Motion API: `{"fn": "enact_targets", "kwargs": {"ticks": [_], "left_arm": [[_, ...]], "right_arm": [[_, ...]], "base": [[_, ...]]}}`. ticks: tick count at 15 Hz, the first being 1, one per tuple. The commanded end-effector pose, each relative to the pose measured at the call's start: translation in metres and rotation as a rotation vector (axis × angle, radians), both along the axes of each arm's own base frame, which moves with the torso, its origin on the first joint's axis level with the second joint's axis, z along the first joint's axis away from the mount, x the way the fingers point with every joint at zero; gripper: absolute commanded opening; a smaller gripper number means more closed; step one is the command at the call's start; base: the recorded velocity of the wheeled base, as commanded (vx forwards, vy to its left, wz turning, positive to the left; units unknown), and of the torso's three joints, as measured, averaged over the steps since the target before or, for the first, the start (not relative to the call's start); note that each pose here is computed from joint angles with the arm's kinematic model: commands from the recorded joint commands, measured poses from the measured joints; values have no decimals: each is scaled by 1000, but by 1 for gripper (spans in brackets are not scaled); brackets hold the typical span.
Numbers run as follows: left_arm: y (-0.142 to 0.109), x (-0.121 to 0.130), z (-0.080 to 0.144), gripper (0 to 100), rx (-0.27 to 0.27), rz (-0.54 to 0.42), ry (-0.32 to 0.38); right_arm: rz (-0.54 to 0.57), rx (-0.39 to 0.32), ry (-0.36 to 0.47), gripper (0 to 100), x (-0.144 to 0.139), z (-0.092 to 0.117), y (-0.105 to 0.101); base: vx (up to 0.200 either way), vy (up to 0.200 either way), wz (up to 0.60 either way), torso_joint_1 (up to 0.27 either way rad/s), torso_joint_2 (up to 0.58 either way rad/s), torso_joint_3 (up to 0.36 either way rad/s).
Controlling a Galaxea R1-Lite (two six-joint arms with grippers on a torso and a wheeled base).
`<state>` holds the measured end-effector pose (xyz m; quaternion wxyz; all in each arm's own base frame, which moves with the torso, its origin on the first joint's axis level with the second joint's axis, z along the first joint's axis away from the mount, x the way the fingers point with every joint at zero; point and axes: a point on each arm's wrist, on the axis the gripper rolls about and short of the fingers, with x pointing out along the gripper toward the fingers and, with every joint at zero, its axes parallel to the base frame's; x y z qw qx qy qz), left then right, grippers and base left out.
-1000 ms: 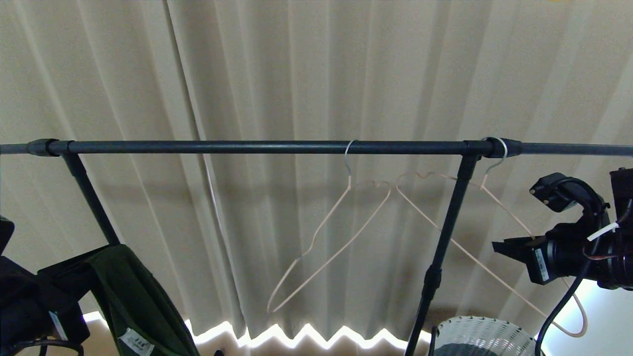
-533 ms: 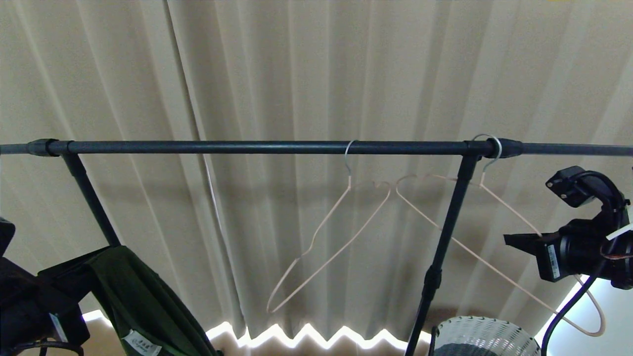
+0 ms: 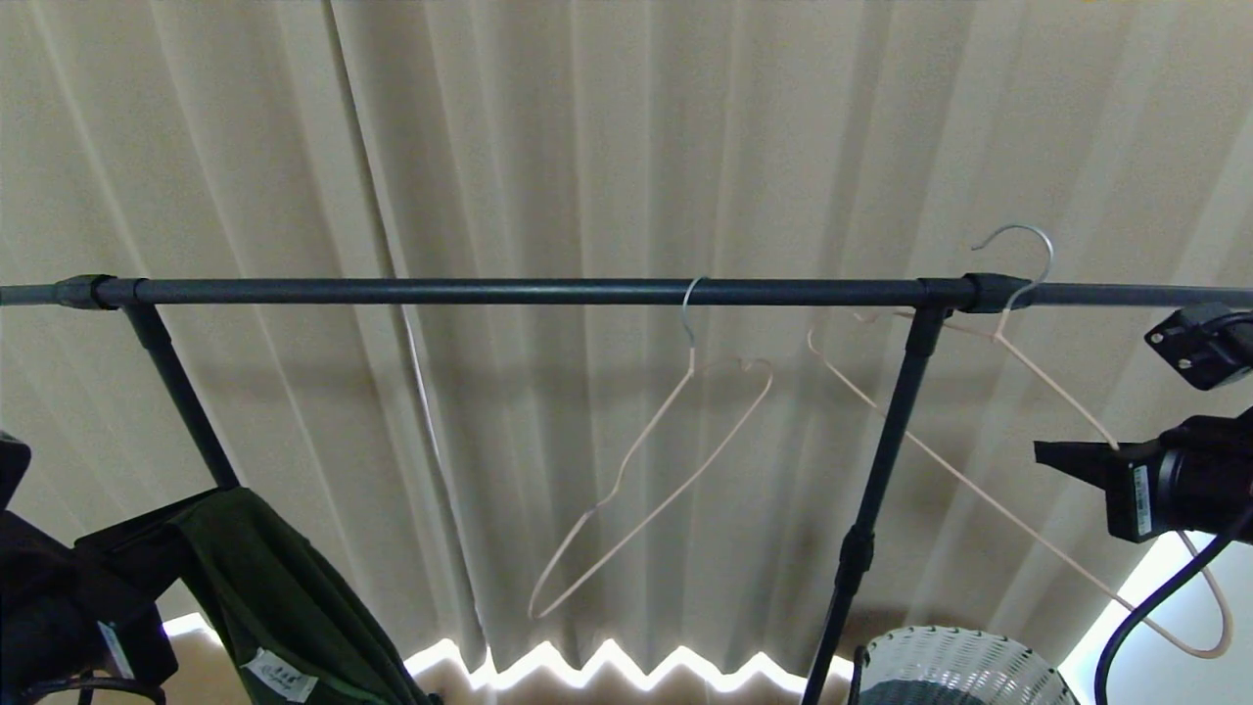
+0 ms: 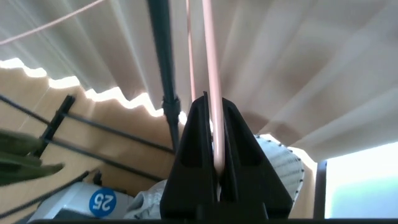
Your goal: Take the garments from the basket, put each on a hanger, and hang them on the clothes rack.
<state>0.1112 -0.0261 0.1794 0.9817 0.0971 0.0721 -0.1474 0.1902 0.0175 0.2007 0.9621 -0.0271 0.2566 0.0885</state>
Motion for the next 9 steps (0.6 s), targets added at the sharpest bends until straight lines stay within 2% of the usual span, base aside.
{"fn": "enact_targets", "kwargs": {"ticks": [1, 6, 9], "left_arm": [[0, 0, 0, 0, 0, 0, 0], [0, -1, -2, 0, 7, -3, 5], [0, -1, -3, 0, 19, -3, 1]], "right_arm": [[-23, 3, -30, 0, -7, 5, -5], [-29, 4, -38, 0, -17, 4, -7], [-41, 2, -73, 0, -34, 5, -9]], "base": [[0, 0, 0, 0, 0, 0], [0, 0, 0, 0, 0, 0], [0, 0, 0, 0, 0, 0]]}}
